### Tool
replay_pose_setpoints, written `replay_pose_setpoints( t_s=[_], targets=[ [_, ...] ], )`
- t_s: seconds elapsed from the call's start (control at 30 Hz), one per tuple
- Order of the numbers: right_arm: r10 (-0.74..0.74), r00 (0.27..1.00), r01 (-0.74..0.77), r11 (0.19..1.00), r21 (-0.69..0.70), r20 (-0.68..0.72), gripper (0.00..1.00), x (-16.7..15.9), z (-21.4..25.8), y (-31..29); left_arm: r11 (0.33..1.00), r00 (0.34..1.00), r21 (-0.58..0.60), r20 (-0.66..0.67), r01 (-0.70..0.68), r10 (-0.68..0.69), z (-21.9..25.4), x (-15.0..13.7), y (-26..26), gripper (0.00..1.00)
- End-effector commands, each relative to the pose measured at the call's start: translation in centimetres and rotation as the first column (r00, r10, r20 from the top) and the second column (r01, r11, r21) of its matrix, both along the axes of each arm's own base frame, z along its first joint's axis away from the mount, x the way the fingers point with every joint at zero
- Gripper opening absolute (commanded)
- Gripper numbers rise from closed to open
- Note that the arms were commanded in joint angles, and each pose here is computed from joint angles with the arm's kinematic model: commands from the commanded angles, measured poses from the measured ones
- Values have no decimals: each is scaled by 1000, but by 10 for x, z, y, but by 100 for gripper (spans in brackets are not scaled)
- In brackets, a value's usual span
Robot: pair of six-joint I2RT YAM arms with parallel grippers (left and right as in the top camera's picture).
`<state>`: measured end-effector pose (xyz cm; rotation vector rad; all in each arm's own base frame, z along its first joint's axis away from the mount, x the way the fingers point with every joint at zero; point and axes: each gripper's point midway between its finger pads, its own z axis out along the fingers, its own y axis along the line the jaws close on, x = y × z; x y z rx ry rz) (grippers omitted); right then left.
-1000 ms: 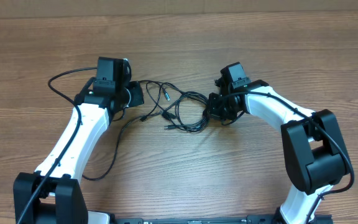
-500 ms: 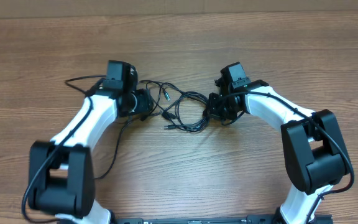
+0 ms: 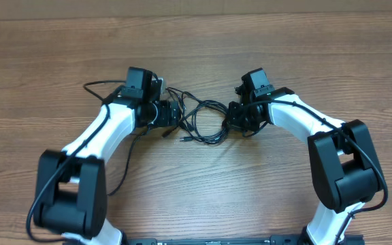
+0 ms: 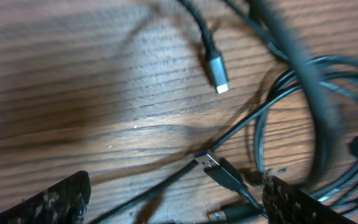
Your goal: Untangle cables
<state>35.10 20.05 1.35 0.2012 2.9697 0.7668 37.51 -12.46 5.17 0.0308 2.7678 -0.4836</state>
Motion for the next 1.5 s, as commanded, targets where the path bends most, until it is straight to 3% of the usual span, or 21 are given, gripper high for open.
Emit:
replay_pose_setpoints(
  t_s=[0.0,0.2,0.37,0.8,0.83,0.97,1.03,1.37,1.47],
  targets=[
    [-2,1000,2,1000,-8,0,4,0,-3,-1,999,991,-41,129,-24,29,55,12,-3,88],
    [-2,1000,2,1000,-6,6,4,2,-3,-1,998,985,-54,168,39,-29,71,3,-25,85],
    [-2,1000,2,1000,-7,4,4,1,-3,-1,996,990,82,132,32,-43,43,0,-28,79],
    [-1,1000,1,1000,-7,4,4,1,-3,-1,981,997,180,-35,77,-71,-33,-12,-34,77],
    [-1,1000,1,1000,-7,4,5,1,-3,-1,980,997,183,-32,75,-70,-33,-11,-33,75],
    [-2,1000,2,1000,-7,4,5,1,-3,-1,981,997,178,-15,73,-72,-28,-7,-35,25],
    [-1,1000,1,1000,-7,4,5,1,-3,-1,982,997,176,-2,74,-75,-22,-5,-35,6],
    [1,1000,-1,1000,-8,5,4,1,-3,-1,988,986,142,146,56,-77,51,4,-37,4],
    [1,1000,-1,1000,-8,5,4,1,-3,-1,984,977,179,206,13,-51,70,7,-26,4]
  ],
)
